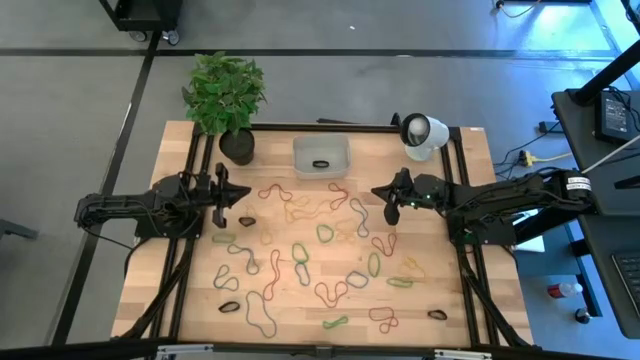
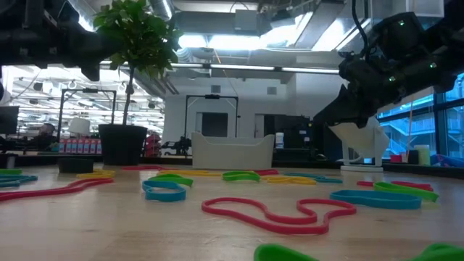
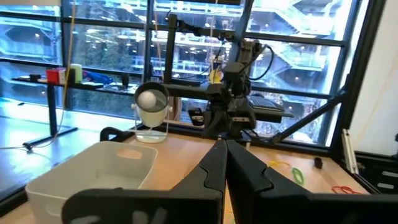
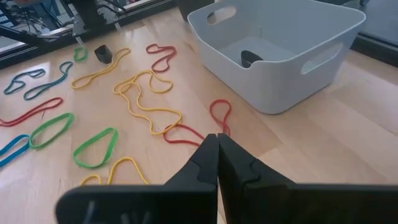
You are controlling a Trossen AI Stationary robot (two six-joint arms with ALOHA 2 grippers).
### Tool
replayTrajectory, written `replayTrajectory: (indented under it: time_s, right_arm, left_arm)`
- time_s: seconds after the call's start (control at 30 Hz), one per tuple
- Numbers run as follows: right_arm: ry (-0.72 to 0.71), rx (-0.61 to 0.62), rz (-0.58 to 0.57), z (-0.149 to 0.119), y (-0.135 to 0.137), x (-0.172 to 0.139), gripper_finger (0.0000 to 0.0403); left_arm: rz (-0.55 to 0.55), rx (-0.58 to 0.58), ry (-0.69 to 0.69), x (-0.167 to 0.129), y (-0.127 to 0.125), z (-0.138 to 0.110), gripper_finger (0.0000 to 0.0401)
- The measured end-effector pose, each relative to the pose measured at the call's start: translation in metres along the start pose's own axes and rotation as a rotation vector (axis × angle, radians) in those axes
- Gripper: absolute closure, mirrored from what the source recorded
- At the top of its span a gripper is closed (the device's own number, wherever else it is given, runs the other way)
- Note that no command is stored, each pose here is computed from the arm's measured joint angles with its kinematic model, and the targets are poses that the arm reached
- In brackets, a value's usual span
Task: Pick and place rubber bands into bin
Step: Put the green rubber band into the gray bin
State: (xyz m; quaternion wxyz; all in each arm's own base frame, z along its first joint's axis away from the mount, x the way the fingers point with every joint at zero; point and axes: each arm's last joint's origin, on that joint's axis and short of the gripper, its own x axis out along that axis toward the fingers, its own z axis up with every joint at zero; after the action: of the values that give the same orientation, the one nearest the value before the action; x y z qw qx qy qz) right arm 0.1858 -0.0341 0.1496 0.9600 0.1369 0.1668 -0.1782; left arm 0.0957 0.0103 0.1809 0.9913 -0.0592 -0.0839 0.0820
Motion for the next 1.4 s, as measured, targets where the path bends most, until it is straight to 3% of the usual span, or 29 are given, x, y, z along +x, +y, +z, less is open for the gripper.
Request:
replayTrajectory:
  time_s: [0.2, 0.4, 0.6, 0.8, 0.97, 1.27, 1.4]
  right_arm:
    - [0.0, -0.002, 0.0, 0.0, 0.0, 0.0, 0.04]
    - [0.0, -0.003, 0.0, 0.0, 0.0, 0.0, 0.04]
    - [-0.004, -0.01, -0.008, 0.0, 0.0, 0.0, 0.04]
    - [-0.004, -0.078, -0.009, 0.0, 0.0, 0.0, 0.04]
    - [-0.006, -0.089, -0.014, 0.0, -0.001, 0.0, 0.04]
    - [-0.004, -0.111, -0.014, 0.0, -0.001, 0.0, 0.04]
    - [-0.003, -0.109, -0.014, 0.0, -0.001, 0.0, 0.04]
  left_arm:
    - [0.032, 0.036, 0.005, 0.0, 0.001, 0.001, 0.0398]
    - [0.021, 0.02, 0.136, 0.006, -0.001, -0.011, 0.0399]
    - [0.064, -0.015, 0.417, 0.016, -0.006, -0.007, 0.0399]
    - [0.097, 0.021, 0.71, 0.029, -0.012, 0.006, 0.0399]
    - [0.179, -0.031, 0.962, 0.033, -0.015, 0.008, 0.0399]
    - [0.262, -0.229, 1.296, 0.036, -0.025, -0.018, 0.0399]
    - [0.337, -0.256, 1.411, 0.035, -0.032, -0.031, 0.0399]
